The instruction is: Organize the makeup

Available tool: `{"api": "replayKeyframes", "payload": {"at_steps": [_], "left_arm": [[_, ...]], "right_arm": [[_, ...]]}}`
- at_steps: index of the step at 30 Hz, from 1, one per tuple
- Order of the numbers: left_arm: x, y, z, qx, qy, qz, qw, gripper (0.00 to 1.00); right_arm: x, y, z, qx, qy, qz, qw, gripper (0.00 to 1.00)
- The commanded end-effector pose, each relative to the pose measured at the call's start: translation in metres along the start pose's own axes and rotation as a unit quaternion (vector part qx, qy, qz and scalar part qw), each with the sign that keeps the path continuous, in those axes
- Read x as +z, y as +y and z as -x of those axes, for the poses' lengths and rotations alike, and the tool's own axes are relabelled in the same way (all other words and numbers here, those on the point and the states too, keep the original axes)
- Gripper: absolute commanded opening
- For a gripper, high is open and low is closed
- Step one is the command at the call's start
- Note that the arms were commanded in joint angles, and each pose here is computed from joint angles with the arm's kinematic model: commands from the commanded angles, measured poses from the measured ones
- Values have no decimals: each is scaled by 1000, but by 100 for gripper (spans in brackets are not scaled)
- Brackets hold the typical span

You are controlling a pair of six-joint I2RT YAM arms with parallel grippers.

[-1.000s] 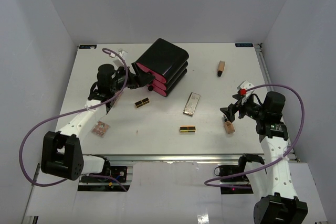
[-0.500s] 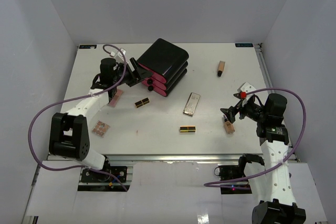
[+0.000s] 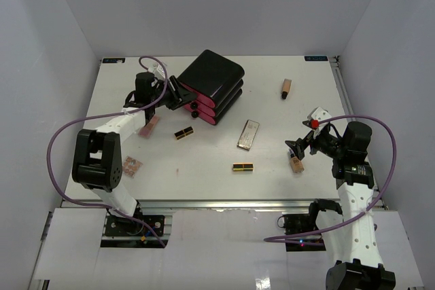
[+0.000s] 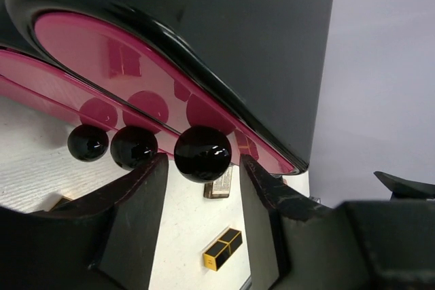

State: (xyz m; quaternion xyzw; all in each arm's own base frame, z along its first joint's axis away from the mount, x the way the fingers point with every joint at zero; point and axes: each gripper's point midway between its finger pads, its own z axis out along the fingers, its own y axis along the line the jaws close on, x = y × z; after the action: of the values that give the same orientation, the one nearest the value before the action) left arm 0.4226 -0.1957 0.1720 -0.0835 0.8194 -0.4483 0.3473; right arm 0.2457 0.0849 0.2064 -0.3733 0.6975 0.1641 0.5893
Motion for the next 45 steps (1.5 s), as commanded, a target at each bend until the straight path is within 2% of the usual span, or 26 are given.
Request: {"api": "replayKeyframes", "payload": {"at_steps": [1, 5, 10, 13, 25, 34, 39, 45], "left_arm": [[-2, -17, 19, 18, -15, -26, 999, 55], [-1, -16, 20, 17, -13, -27, 999, 49], [-8, -22, 17, 24, -11, -37, 999, 36], [-18, -27, 11, 35, -7, -39, 999, 33], [-75, -31, -29, 55, -12, -35, 998, 31], [-98, -34, -48, 54, -23, -38, 998, 32], [-97, -33, -49, 52, -21, -37, 998, 39], [-99, -35, -49, 55, -23, -39, 997, 66]], "right_arm": [[-1, 0, 4, -12, -8, 1, 1000, 97], [-1, 0, 3, -12, -8, 1, 1000, 97], [-1, 0, 3, -12, -8, 0, 1000, 97], [-1, 0, 3, -12, -8, 0, 1000, 97], [-1, 1, 4, -13, -10, 3, 1000, 97], [-1, 3, 4, -11, -12, 9, 1000, 97], [-1, 3, 3, -10, -12, 9, 1000, 96], [0, 3, 3, -10, -11, 9, 1000, 96]]}}
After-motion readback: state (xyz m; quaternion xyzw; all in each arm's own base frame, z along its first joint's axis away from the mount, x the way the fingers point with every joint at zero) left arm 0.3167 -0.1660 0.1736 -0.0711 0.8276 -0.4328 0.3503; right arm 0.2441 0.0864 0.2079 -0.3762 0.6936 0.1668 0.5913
